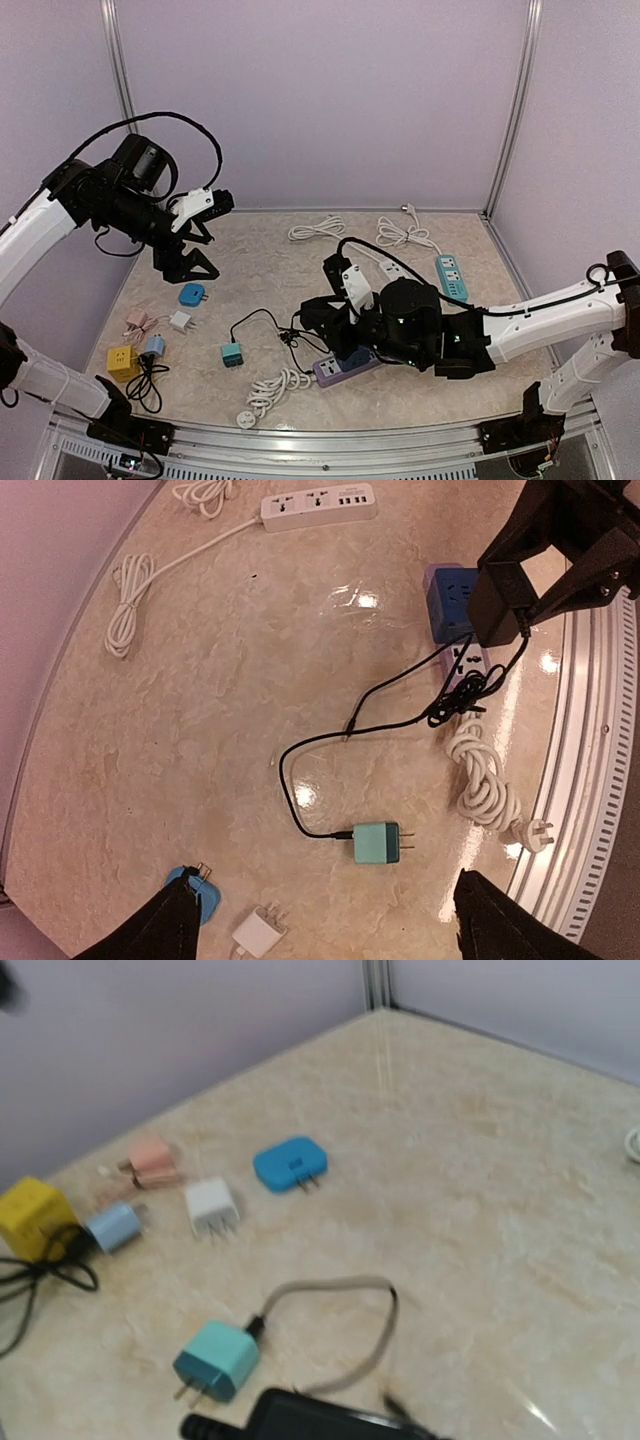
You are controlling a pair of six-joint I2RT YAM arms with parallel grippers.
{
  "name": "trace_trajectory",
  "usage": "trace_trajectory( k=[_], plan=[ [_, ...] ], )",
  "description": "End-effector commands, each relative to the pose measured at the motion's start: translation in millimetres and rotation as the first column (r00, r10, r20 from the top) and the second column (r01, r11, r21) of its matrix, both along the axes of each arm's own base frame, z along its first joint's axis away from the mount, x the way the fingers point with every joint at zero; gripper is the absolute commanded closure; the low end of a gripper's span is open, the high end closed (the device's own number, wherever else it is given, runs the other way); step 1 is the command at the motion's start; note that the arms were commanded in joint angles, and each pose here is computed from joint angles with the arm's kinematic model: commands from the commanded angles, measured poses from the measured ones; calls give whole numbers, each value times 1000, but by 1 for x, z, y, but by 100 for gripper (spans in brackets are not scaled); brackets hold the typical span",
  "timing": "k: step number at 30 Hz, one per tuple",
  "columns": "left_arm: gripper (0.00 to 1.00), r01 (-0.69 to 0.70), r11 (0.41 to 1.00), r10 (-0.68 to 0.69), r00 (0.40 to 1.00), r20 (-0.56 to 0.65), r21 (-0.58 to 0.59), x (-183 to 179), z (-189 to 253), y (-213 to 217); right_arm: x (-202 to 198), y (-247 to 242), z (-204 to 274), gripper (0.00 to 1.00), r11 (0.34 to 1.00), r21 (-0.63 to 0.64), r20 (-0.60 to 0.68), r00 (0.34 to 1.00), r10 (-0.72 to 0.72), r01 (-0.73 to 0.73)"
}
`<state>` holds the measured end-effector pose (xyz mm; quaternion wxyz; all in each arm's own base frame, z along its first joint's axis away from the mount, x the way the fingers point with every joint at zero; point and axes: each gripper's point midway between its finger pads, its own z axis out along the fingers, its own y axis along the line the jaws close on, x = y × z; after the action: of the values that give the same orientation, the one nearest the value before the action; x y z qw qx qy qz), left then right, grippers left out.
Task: Insert the plug
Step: Adjust the plug.
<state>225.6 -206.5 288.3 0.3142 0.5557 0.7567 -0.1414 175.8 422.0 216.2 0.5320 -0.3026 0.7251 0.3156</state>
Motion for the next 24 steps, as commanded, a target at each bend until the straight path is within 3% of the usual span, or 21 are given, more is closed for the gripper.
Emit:
trace_trajectory(
  k=[1,5,8,11,16,18,22,24],
  plan=[
    [16,62,997,-63,998,11,39,7,-4,-19,0,-1,26,100,998,61,-28,1000,14,-12],
    [19,168,986,-168,986,13,-6,-11,-18,-51,8,-2,30,100,996,86,-37,999,6,-3],
    [31,236,967,-225,967,121,-90,-26,-22,-74,17,-2,27,100,995,93,-36,999,-32,36],
    [42,231,947,-180,957,226,-223,-32,-20,-90,24,-3,26,100,992,99,-54,996,-74,79],
    [43,231,881,-143,962,234,-413,-55,-40,-106,30,-1,25,100,990,82,-54,993,-106,110],
    [48,194,854,-109,974,199,-483,-59,-51,-107,32,0,22,100,991,74,-38,993,-111,113],
    [50,218,811,-117,970,215,-543,-69,-70,-103,31,2,11,100,992,46,-27,993,-118,119],
    [49,166,791,-41,975,220,-589,-61,-63,-105,26,5,7,100,993,36,-29,993,-114,115]
  ],
)
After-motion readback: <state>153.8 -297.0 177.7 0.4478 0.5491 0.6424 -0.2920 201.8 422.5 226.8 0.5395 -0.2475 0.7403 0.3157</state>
